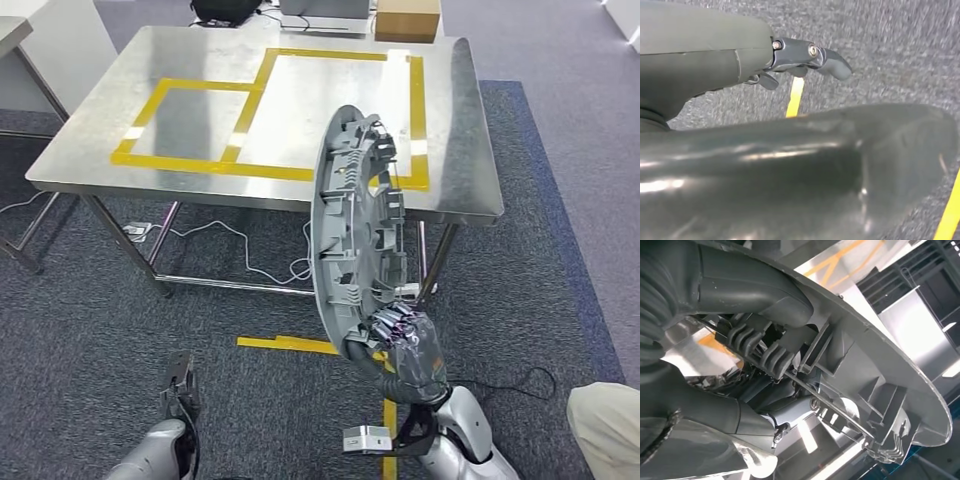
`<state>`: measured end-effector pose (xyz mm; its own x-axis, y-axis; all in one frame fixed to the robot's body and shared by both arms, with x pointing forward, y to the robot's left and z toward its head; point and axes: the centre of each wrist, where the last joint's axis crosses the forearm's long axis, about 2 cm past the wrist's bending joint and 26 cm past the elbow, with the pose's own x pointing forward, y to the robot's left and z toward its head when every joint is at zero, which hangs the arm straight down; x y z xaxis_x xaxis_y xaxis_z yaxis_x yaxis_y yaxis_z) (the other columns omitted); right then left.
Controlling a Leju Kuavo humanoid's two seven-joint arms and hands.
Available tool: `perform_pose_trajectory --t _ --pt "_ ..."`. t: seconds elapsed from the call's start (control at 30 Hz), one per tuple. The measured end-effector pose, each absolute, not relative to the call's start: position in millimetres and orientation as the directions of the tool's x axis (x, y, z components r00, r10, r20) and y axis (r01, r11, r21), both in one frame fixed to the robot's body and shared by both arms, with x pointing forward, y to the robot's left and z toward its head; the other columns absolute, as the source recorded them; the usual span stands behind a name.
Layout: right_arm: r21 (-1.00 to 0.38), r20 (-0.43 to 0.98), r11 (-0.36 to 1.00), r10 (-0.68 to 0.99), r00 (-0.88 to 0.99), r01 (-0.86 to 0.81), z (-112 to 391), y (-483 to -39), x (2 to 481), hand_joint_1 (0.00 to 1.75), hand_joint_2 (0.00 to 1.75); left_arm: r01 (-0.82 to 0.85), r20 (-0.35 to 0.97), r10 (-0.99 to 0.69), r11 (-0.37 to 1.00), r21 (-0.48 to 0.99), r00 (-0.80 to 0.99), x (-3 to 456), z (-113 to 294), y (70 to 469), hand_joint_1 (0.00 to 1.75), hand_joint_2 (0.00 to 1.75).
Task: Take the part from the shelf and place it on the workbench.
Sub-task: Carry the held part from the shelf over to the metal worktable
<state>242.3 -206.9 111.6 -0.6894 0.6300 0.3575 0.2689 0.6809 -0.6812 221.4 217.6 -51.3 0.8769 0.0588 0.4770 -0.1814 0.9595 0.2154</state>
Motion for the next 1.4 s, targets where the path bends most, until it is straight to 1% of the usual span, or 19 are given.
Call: perform_pose_trajectory --t 0.37,0.83,1.4 --pt "-0.683 0.376 0.69 0.615 -0.693 0.241 109.2 -200.0 243.8 1.75 1.75 -0.232 0.471 0.089 0.939 0.254 0.877 228.1 -47.5 219.1 0.0 0.0" --pt "-0.683 0.386 0.696 0.6 -0.701 0.221 107.3 -195.6 243.1 1.75 1.75 -0.281 0.471 0.141 0.929 0.241 0.871 230.6 -45.3 215.3 0.0 0.0" --pt "-0.67 0.406 0.709 0.599 -0.69 0.221 106.5 -204.3 246.2 1.75 1.75 -0.366 0.477 0.216 0.897 0.247 0.852 249.5 -34.8 218.8 0.0 0.0"
